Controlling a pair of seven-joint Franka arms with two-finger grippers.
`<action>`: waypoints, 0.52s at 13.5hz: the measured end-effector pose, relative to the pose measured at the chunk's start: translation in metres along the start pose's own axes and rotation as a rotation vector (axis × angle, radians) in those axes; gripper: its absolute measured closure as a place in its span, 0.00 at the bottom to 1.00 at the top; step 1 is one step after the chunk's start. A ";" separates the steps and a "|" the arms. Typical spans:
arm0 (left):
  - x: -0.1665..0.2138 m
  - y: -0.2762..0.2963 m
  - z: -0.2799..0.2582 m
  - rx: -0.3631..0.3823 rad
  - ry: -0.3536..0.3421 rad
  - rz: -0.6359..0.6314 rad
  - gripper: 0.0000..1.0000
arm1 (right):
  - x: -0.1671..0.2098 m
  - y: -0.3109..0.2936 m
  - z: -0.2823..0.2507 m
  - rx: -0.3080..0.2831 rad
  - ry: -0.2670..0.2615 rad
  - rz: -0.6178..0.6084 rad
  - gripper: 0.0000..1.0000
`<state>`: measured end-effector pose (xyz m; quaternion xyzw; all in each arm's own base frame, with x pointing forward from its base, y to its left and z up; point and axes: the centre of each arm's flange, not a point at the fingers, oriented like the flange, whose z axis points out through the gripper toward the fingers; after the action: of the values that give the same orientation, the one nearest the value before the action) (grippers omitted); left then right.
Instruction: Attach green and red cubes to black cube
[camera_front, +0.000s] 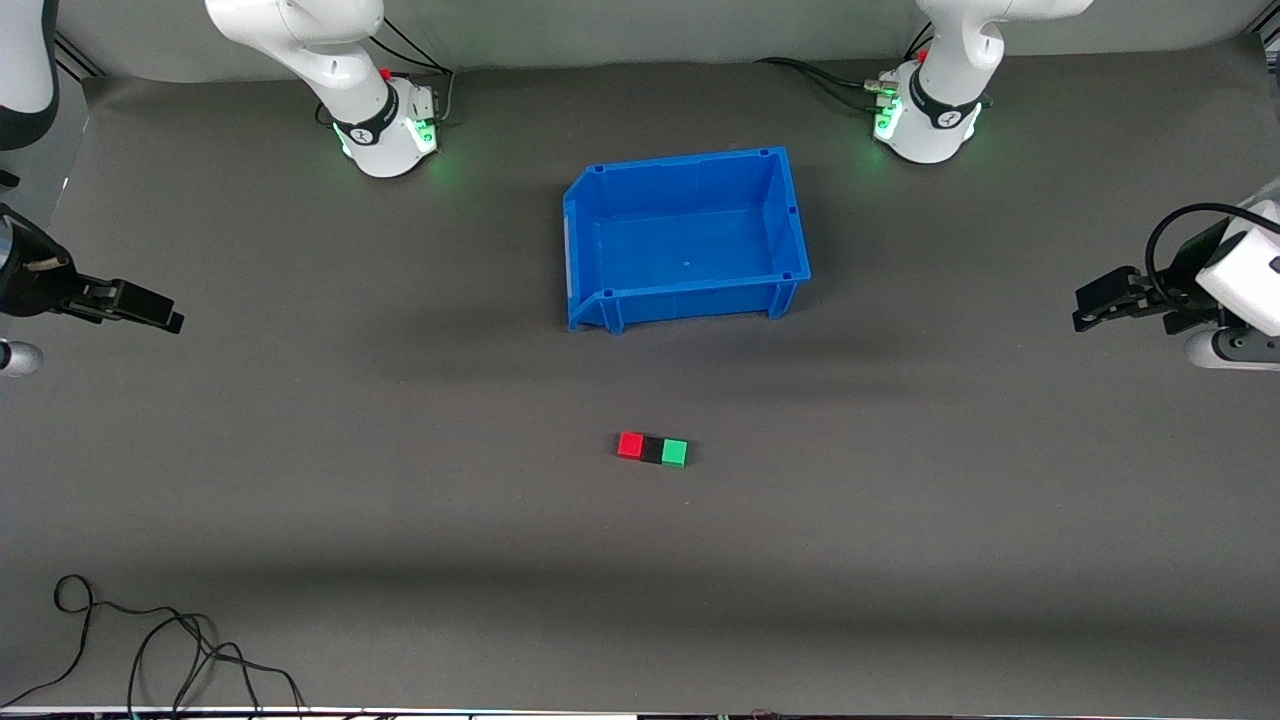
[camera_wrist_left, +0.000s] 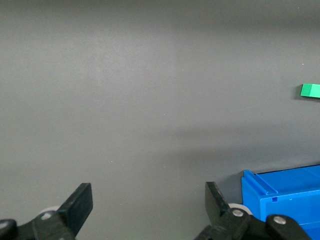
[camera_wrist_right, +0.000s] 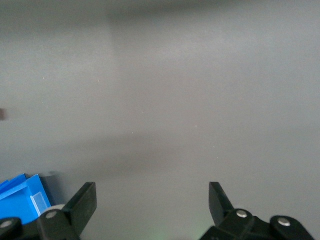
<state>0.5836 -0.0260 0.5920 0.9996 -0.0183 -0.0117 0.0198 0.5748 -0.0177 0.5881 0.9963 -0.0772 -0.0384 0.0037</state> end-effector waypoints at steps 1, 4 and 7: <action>0.000 0.001 -0.001 0.000 0.000 0.001 0.00 | -0.001 -0.007 0.001 -0.001 0.001 -0.012 0.00; -0.001 0.000 -0.001 0.007 -0.002 0.028 0.00 | -0.003 -0.019 0.002 -0.005 0.003 -0.035 0.00; -0.003 -0.002 0.000 0.030 -0.020 0.043 0.00 | -0.005 -0.018 -0.003 -0.004 0.015 -0.052 0.00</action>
<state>0.5805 -0.0239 0.5917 0.9990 -0.0401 -0.0209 0.0051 0.5731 0.0005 0.5916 0.9982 -0.0511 -0.0310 0.0052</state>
